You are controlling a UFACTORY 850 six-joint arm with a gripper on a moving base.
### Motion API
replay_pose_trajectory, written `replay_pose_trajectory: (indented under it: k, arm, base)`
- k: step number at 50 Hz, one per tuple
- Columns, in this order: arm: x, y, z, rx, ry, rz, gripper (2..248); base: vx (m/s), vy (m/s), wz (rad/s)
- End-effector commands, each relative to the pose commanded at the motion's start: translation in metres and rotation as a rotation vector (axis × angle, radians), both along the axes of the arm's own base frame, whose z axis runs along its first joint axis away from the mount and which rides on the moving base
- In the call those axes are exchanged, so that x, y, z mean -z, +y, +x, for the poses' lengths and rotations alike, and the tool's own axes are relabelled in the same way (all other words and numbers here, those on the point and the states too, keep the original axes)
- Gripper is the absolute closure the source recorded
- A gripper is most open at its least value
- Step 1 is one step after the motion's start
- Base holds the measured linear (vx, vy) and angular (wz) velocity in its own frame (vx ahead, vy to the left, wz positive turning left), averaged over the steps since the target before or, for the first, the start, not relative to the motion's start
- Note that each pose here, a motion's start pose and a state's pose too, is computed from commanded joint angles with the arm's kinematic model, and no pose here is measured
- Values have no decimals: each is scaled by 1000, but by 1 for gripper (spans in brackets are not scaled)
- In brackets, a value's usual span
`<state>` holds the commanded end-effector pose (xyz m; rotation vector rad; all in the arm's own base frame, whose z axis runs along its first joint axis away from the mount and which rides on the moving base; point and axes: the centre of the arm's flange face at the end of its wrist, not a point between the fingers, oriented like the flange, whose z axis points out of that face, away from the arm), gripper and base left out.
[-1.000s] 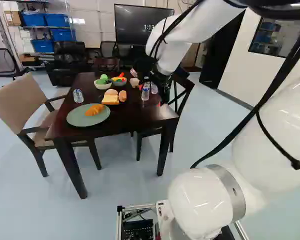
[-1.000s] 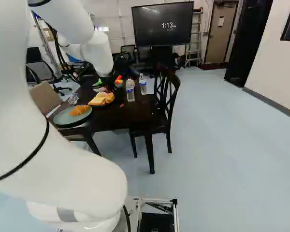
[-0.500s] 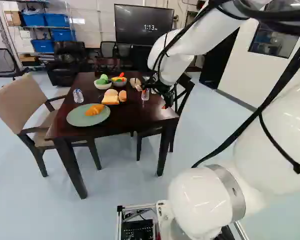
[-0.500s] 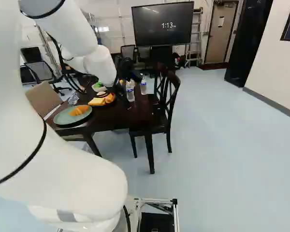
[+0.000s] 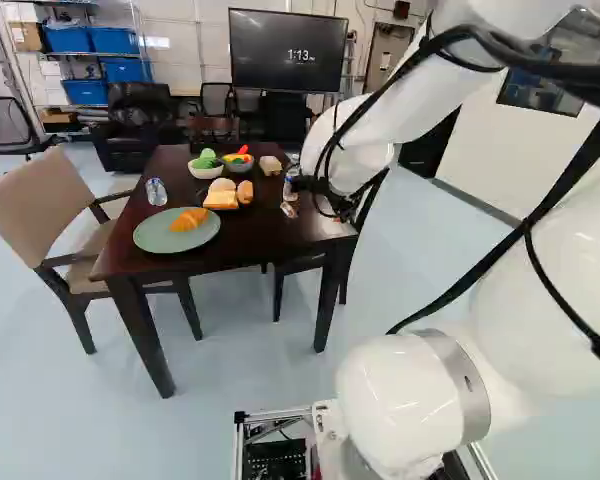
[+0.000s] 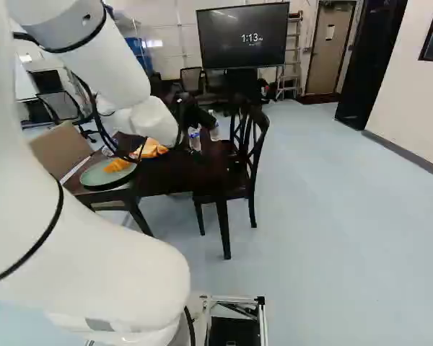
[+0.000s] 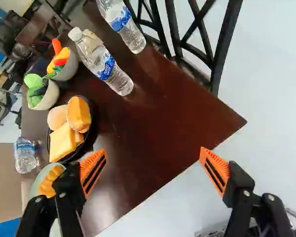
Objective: Move the croissant to the empty plate
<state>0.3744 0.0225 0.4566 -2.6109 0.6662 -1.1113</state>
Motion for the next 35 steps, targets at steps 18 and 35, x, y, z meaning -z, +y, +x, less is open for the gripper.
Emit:
replay_pose_trajectory:
  k: [18, 35]
  arm:
    - [30, -10, -24, -72, -123, -131, 3]
    - [51, -15, -46, -129, -218, -235, 3]
  base:
    - [0, 0, 0]
    - [0, 0, 0]
